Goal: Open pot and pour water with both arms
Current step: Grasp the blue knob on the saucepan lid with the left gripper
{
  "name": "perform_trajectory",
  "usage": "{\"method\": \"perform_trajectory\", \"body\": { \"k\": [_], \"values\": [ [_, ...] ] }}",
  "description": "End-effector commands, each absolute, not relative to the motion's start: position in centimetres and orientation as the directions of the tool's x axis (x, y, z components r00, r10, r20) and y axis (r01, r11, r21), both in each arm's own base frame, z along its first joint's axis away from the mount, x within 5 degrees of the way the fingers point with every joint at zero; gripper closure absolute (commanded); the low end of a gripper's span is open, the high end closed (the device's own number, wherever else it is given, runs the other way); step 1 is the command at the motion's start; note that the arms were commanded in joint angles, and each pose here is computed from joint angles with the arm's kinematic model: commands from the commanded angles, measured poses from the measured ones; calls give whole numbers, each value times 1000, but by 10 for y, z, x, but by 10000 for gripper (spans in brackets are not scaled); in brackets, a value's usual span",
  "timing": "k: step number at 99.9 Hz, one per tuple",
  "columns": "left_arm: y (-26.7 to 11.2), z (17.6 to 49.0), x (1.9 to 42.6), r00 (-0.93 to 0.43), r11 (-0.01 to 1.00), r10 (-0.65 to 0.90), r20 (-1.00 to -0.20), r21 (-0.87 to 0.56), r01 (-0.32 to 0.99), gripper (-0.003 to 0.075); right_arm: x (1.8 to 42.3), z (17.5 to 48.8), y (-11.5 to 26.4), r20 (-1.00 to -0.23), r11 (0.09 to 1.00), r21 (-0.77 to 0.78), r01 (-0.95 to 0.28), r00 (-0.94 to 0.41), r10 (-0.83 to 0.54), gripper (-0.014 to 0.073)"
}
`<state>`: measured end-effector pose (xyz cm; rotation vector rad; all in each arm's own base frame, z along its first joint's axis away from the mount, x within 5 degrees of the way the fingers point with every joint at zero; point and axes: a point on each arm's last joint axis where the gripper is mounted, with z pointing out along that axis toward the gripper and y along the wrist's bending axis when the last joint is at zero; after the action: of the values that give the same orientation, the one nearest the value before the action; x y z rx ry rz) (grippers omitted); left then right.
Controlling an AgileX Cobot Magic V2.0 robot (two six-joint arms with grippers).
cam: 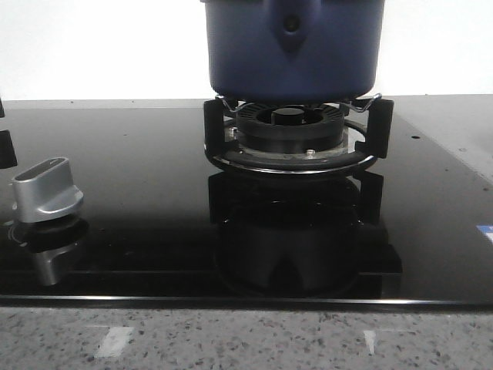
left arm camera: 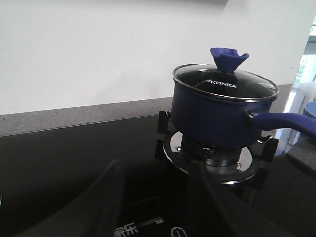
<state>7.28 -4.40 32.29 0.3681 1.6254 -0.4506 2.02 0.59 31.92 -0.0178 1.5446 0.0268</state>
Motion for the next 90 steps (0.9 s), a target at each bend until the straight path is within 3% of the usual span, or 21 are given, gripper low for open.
{"method": "perform_trajectory", "body": {
  "k": [1, 14, 23, 48, 64, 81, 90],
  "values": [
    [-46, 343, 83, -65, 870, -28, -998, -56, 491, 288, 18, 338, 5, -995, 1000, -21, -10, 98, -20, 496],
    [-55, 354, 96, -59, 837, 6, -998, -27, 547, 290, 17, 339, 5, -995, 1000, -22, -10, 100, -21, 241],
    [-65, 362, 105, -53, 800, 6, -999, -27, 599, 290, 17, 339, 5, -995, 1000, -22, -10, 99, -21, 161],
    [-107, 396, 144, -3, 601, -34, -999, -22, 799, 290, 17, 338, 5, -995, 1000, -22, -11, 97, -21, 160],
    [-126, 404, 179, 19, 553, 24, -1000, 29, 832, 281, 17, 338, 5, -995, 1000, -22, -11, 93, -21, 160],
    [-146, 406, 214, -11, 481, 4, -1000, -7, 877, 155, 17, 338, 5, -996, 1000, -22, -12, 91, -21, 160],
    [-153, 405, 232, -28, 483, -11, -1000, -30, 875, 148, 17, 338, 5, -996, 1000, -22, -12, 88, -21, 160]
  ]
}}
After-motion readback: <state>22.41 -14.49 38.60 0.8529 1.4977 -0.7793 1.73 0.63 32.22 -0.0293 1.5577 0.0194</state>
